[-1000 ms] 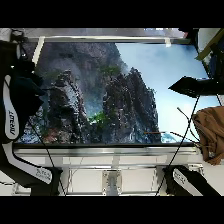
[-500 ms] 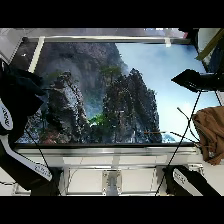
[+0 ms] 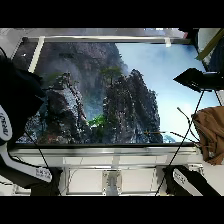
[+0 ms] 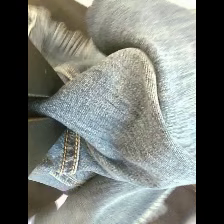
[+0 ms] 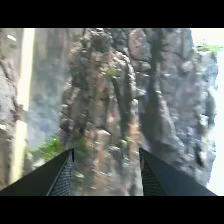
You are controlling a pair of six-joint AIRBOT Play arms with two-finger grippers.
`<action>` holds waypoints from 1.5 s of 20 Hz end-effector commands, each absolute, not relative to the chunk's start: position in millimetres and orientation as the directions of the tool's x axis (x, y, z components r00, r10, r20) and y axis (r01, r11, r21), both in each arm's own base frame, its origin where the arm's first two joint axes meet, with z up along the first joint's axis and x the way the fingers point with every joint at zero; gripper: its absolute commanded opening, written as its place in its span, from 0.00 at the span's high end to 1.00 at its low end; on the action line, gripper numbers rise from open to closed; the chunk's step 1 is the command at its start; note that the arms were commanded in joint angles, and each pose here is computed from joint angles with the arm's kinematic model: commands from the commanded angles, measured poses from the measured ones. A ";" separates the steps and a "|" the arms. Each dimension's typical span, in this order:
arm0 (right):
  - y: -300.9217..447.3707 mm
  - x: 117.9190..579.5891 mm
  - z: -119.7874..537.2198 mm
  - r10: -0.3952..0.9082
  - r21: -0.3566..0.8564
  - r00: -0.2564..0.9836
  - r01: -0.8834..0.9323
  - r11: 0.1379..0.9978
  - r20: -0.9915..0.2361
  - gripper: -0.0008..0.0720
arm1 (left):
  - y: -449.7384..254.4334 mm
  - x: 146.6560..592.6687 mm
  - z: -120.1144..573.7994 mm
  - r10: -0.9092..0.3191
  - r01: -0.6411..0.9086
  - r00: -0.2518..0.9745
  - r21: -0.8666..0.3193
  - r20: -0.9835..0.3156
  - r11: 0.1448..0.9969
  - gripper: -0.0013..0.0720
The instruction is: Fold the clothes and pants, and hang the long-sleeved shirts on hangers.
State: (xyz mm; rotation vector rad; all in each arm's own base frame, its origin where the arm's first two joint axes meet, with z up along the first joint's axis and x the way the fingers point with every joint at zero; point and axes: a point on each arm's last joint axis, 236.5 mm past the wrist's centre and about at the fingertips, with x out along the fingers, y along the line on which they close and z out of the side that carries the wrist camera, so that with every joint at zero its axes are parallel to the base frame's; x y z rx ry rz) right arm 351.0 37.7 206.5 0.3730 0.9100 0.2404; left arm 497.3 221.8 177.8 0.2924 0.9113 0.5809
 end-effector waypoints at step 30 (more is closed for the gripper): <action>-15.7 395.0 159.9 0.205 0.195 0.445 -0.069 0.978 -0.872 0.37 | -168.9 289.7 9.2 -0.302 0.215 0.218 -0.256 -0.928 0.942 0.13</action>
